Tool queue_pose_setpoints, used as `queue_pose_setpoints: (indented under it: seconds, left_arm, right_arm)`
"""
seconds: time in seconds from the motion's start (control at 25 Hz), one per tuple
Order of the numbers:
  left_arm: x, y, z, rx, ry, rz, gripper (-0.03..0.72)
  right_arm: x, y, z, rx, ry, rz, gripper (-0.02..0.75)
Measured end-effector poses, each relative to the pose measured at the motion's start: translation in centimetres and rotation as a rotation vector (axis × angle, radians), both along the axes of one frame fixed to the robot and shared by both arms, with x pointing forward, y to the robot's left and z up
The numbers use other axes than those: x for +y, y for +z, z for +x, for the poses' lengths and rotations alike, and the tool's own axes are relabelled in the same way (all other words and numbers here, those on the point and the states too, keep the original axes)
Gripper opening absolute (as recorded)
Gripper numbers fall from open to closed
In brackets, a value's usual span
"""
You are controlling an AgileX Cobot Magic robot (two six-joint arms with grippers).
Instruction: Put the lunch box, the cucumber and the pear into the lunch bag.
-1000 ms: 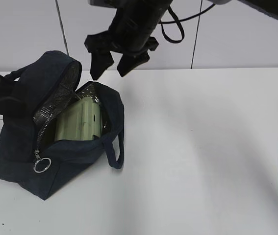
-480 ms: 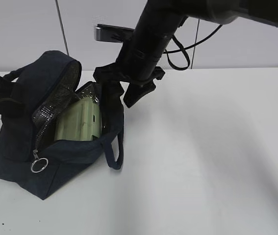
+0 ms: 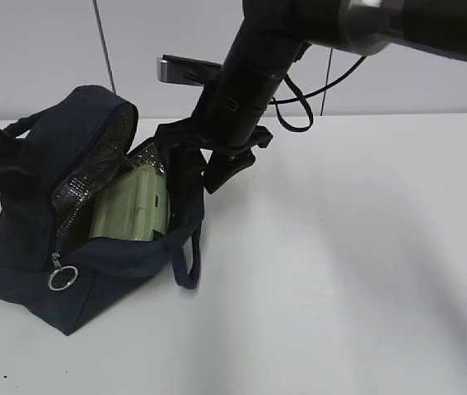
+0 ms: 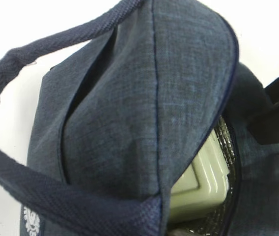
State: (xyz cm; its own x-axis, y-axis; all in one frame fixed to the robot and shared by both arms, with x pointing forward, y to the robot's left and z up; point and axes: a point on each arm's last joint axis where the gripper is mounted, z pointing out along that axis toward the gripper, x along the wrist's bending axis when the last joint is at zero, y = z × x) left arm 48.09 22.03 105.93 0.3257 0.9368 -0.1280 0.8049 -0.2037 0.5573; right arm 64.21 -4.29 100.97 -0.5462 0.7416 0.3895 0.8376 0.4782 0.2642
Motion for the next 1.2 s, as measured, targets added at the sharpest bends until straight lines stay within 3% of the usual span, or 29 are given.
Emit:
queue_pose_setpoints:
  seconds: [0.2, 0.36, 0.44, 0.64, 0.88, 1.04, 1.2]
  left_arm:
    - [0.0, 0.0, 0.0, 0.0, 0.0, 0.0, -0.019]
    - [0.0, 0.0, 0.0, 0.0, 0.0, 0.0, -0.019]
    - [0.0, 0.0, 0.0, 0.0, 0.0, 0.001, -0.019]
    - [0.0, -0.1, -0.1, 0.015, -0.011, 0.013, -0.019]
    - [-0.4, 0.4, -0.2, 0.034, -0.052, 0.033, -0.019]
    - [-2.8, 1.4, 0.8, 0.012, -0.131, 0.018, -0.019]
    - [-6.0, 1.2, 2.1, 0.023, -0.213, 0.012, -0.019]
  right_arm:
    - [-0.2, -1.5, -0.4, 0.036, 0.015, -0.022, 0.389]
    - [-0.2, -1.9, -0.6, 0.04, 0.045, -0.014, 0.091]
    - [0.0, -1.8, -0.7, 0.043, 0.056, 0.013, 0.034]
    - [0.6, -0.4, -1.1, 0.03, 0.092, 0.11, 0.02]
    - [-1.3, 7.0, -2.5, -0.161, 0.089, 0.153, 0.018]
    - [-3.9, 11.9, -4.1, -0.275, 0.08, 0.138, 0.017]
    - [-4.9, 13.7, -5.0, -0.333, 0.085, 0.102, 0.017]
